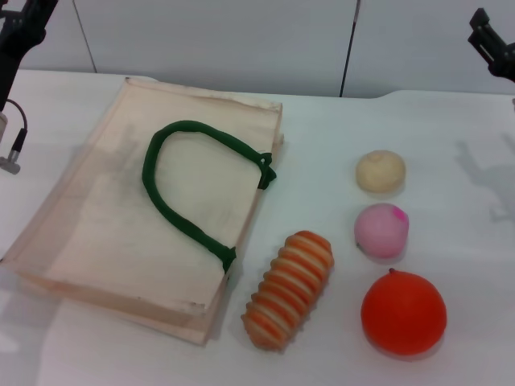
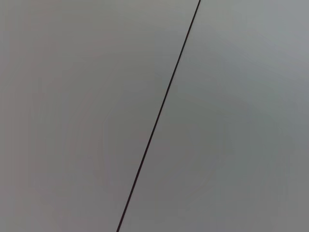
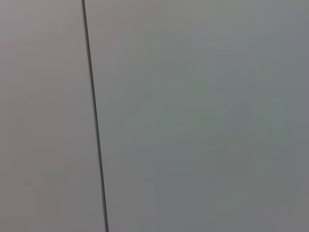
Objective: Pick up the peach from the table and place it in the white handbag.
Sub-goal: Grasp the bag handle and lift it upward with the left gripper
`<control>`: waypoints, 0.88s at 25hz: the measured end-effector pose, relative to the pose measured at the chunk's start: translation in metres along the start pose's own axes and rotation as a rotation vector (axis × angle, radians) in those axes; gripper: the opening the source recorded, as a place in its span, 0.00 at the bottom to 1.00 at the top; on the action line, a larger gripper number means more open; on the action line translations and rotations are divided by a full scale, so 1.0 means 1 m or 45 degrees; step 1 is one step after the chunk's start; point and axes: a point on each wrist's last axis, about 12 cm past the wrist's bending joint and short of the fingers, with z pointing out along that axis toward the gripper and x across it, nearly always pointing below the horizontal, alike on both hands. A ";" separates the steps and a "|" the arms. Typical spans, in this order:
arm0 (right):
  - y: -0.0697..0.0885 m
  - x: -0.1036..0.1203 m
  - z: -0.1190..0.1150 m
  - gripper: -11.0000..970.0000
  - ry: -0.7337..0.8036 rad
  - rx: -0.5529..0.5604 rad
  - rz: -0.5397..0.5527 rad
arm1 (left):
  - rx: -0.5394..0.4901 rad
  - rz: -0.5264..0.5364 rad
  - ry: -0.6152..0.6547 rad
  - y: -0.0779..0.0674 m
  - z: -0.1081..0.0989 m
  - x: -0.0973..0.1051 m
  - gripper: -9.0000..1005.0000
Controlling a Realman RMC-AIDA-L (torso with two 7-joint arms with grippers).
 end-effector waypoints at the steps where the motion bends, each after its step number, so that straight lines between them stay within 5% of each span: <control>1: 0.000 0.000 0.000 0.92 0.000 0.000 0.000 | -0.001 0.000 -0.001 0.000 0.000 0.000 0.89; 18: 0.000 0.000 0.000 0.92 0.000 0.002 0.001 | 0.027 0.034 0.031 0.003 0.002 -0.002 0.89; 22: -0.003 0.002 -0.003 0.92 0.006 0.012 0.001 | 0.129 -0.052 0.161 0.010 0.012 -0.012 0.89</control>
